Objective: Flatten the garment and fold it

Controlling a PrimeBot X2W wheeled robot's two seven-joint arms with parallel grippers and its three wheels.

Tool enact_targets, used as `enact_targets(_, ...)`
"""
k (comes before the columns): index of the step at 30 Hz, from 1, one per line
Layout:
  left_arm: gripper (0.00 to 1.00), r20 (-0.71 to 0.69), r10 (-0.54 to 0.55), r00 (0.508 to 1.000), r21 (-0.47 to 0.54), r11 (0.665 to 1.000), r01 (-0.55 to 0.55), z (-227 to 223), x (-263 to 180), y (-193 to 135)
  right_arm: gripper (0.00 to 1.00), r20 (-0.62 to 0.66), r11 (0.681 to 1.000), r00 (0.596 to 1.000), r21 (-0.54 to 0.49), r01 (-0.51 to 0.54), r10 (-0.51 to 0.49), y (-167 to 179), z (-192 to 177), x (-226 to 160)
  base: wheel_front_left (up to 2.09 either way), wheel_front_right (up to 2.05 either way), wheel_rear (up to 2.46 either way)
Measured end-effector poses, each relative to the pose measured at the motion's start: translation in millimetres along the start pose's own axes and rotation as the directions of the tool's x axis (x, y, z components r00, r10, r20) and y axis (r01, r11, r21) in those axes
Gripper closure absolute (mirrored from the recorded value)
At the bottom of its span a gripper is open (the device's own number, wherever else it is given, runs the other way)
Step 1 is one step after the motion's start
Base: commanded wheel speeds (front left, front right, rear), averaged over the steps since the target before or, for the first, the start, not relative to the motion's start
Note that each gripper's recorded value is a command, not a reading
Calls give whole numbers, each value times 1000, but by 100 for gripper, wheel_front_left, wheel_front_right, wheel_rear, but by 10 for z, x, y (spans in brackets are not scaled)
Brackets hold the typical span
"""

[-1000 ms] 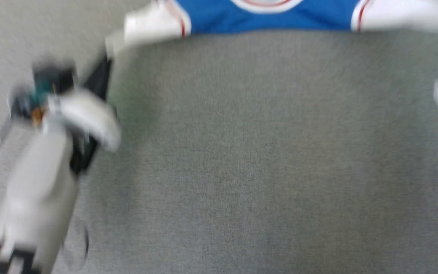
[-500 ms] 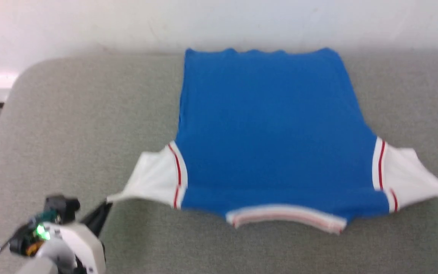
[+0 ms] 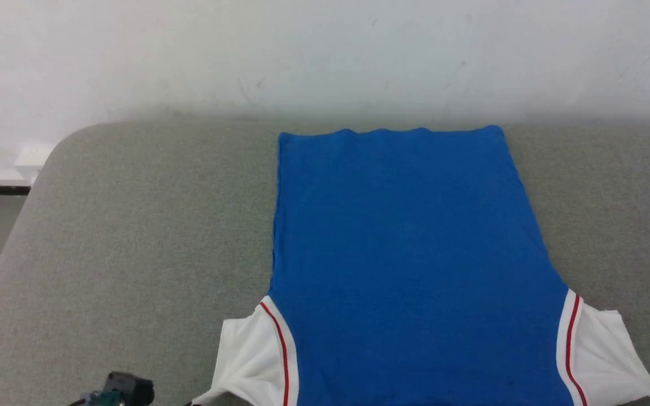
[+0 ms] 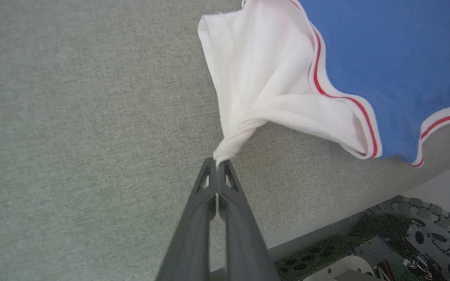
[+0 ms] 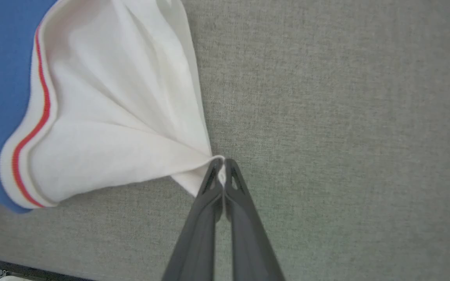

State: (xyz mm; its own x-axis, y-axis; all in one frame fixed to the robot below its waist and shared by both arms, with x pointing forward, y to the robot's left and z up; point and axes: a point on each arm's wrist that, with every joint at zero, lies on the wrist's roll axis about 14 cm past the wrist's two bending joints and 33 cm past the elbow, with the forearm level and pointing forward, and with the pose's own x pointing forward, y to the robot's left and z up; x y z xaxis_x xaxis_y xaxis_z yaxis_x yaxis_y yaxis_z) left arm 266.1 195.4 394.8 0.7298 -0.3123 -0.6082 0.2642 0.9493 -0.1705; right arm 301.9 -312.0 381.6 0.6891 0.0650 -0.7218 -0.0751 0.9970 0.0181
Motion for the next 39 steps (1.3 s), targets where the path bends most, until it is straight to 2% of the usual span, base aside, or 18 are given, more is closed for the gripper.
enact_targets(1, 100, 1, -9, 1000, 7, 1000, 9, 7, 10, -34, 100, -10, 1000, 1000, 1, -1, 1, 3, 1, 6, 0, 0, 0)
enact_targets(2, 100, 5, -16, 1000, 11, 1000, 16, 18, 22, -63, 63, -19, 1000, 1000, 0, -3, 3, 8, 16, 19, 0, 0, 0)
enact_targets(3, 100, 9, -22, 1000, 10, 1000, 22, 30, 38, -90, 0, -20, 1000, 1000, -1, -8, 8, 26, 53, 34, 0, 0, 0)
enact_targets(7, 100, 47, -59, 997, -6, 998, 59, 154, 126, -234, 0, -19, 999, 999, 1, -38, 38, 126, 252, 110, 0, 0, 0)
enact_targets(11, 100, 78, -101, 992, 8, 995, 101, 299, 190, -389, 0, 58, 997, 995, -14, -81, 81, 271, 759, 212, 0, 0, 0)
enact_targets(16, 100, 105, -131, 986, 15, 991, 130, 452, 226, -522, 0, 120, 991, 986, -85, -103, 113, 459, 1397, 401, 0, 0, 0)
enact_targets(22, 100, 129, -152, 980, -4, 988, 154, 581, 272, -687, 0, 113, 983, 980, -99, -154, 165, 784, 1996, 819, 0, 0, 0)
enact_targets(27, 100, 123, -161, 979, -41, 985, 167, 591, 353, -791, 0, 63, 986, 989, -104, -130, 137, 833, 2389, 1260, 0, 0, 0)
enact_targets(33, 100, 126, -148, 981, -69, 985, 158, 642, 509, -805, 0, -4, 991, 997, -106, -81, 81, 817, 2700, 1822, 0, 0, 0)
enact_targets(39, 100, 101, -98, 990, -114, 987, 109, 565, 578, -734, 0, -82, 992, 995, -103, -68, 60, 948, 2701, 2370, 0, 0, 0)
